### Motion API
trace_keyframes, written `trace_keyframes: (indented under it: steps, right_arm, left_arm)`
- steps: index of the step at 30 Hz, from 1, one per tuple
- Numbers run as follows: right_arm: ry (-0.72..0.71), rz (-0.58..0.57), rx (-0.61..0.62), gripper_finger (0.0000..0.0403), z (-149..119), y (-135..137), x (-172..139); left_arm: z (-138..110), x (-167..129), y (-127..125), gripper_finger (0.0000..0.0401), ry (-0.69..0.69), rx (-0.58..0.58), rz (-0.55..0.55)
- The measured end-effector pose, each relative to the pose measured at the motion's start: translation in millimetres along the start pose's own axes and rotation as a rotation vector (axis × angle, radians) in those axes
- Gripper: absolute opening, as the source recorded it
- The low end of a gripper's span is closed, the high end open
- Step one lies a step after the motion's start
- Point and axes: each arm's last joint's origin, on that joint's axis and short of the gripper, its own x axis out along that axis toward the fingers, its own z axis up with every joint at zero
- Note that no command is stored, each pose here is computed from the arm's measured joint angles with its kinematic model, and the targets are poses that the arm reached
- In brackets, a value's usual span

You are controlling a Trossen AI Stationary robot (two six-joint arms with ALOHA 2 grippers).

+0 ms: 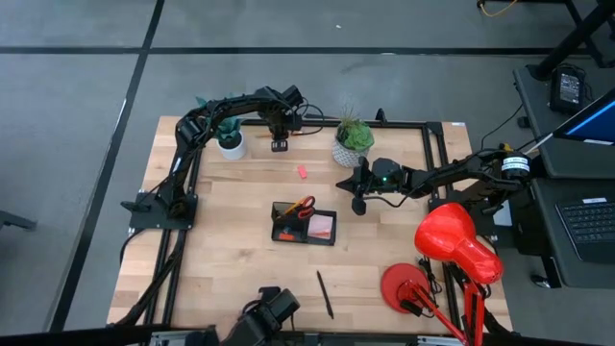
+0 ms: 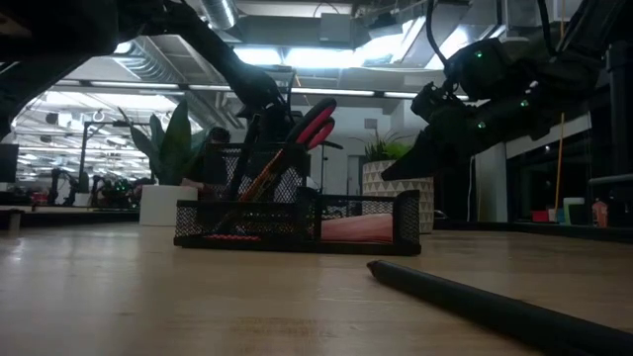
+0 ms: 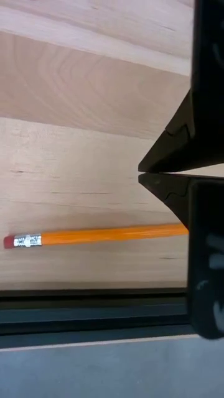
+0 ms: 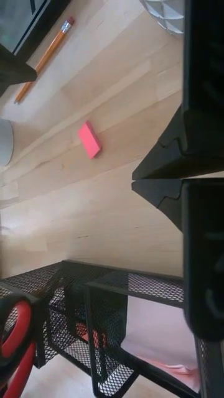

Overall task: Pick and place office supplies into organizer
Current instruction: Put the orange pencil into the desk organizer

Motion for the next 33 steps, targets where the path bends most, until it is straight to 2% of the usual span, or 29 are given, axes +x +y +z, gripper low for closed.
trace_keyframes:
  steps: [6, 15, 19, 27, 33]
  right_arm:
    - [0.0, 0.0, 0.001, 0.0, 0, 0, 0]
    - [-0.021, -0.002, -0.007, 0.0, 2, 0, 0]
    - [-0.023, -0.007, -0.038, 0.0, 2, -1, 0]
    - [-0.038, -0.05, -0.041, 0.0, 4, -5, 0]
    - [-0.039, -0.062, -0.013, 0.0, 4, -8, -1]
  left_arm:
    - [0, 0, 0, 0.0027, 0.0, 0.021, 0.001]
    - [-2, 0, 3, 0.0088, 0.059, 0.022, 0.081]
    - [-2, 0, 3, 0.011, 0.065, 0.059, 0.088]
    - [3, -1, 6, 0.0136, 0.017, 0.066, 0.126]
    - [9, -1, 11, 0.0141, -0.039, 0.066, 0.184]
